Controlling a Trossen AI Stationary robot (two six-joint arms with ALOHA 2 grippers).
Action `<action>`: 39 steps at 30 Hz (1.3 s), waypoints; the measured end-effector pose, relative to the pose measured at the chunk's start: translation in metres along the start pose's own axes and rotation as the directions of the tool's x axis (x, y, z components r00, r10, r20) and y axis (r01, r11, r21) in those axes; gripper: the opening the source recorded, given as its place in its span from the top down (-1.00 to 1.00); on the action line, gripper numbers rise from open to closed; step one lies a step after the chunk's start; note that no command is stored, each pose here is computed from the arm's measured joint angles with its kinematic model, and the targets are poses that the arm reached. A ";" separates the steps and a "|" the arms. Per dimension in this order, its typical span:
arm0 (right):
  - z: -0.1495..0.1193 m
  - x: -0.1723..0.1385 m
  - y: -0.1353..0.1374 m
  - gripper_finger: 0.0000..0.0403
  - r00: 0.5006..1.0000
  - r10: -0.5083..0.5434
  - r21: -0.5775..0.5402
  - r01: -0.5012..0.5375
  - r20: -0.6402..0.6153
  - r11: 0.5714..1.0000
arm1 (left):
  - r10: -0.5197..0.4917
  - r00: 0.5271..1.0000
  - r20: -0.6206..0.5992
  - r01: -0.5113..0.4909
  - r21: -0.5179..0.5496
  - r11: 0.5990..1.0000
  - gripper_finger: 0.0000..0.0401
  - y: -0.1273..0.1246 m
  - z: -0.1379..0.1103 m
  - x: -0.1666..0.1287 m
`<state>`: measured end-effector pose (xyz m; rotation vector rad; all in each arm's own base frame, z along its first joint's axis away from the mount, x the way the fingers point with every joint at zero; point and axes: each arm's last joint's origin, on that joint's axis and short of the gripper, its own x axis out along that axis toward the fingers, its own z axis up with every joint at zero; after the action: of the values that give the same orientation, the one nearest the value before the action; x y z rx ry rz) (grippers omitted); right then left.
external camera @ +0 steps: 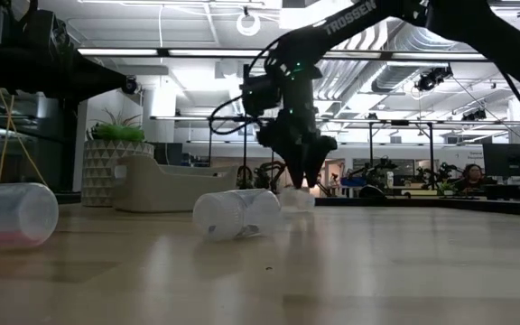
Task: Pick and place pill bottles into a basket
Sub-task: Put the transparent pill bottle into the bin
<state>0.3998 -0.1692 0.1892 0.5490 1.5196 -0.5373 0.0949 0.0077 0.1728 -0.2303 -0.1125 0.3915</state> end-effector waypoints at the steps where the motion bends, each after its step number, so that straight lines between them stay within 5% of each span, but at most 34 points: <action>1: 0.000 -0.001 0.001 -0.03 1.000 -0.001 -0.002 0.001 0.009 1.000 | 0.000 1.000 0.000 0.000 0.000 1.000 0.68 0.000 0.000 0.000; 8: 0.002 -0.004 0.002 -0.03 1.000 0.007 -0.014 -0.007 0.030 1.000 | 0.001 1.000 0.000 -0.001 -0.003 1.000 0.68 0.000 0.000 0.000; 11: 0.002 -0.005 0.012 -0.03 0.994 0.104 -0.181 -0.095 0.040 0.979 | 0.000 1.000 0.000 0.000 -0.002 1.000 0.68 0.000 0.000 0.000; 14: -0.003 -0.005 0.031 -0.03 0.987 0.156 -0.403 -0.129 0.033 0.906 | 0.001 1.000 0.000 -0.001 -0.002 1.000 0.68 0.000 0.000 0.000; 18: -0.011 -0.004 0.052 -0.03 0.996 0.048 -0.642 0.008 0.070 0.766 | 0.001 1.000 0.000 -0.001 -0.003 1.000 0.68 0.000 0.000 0.000; 25: -0.015 -0.004 0.060 -0.03 0.997 0.031 -0.842 0.049 0.077 0.538 | 0.001 1.000 0.000 -0.001 -0.002 1.000 0.68 0.000 0.000 0.000; 39: -0.015 -0.002 0.057 -0.03 0.998 0.048 -0.873 0.018 0.048 0.487 | 0.001 1.000 0.000 -0.001 0.000 1.000 0.68 0.000 0.000 0.000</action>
<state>0.4247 -0.1155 0.1917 -0.2804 1.4948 0.2950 0.0949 0.0077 0.1728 -0.2302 -0.1126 0.3924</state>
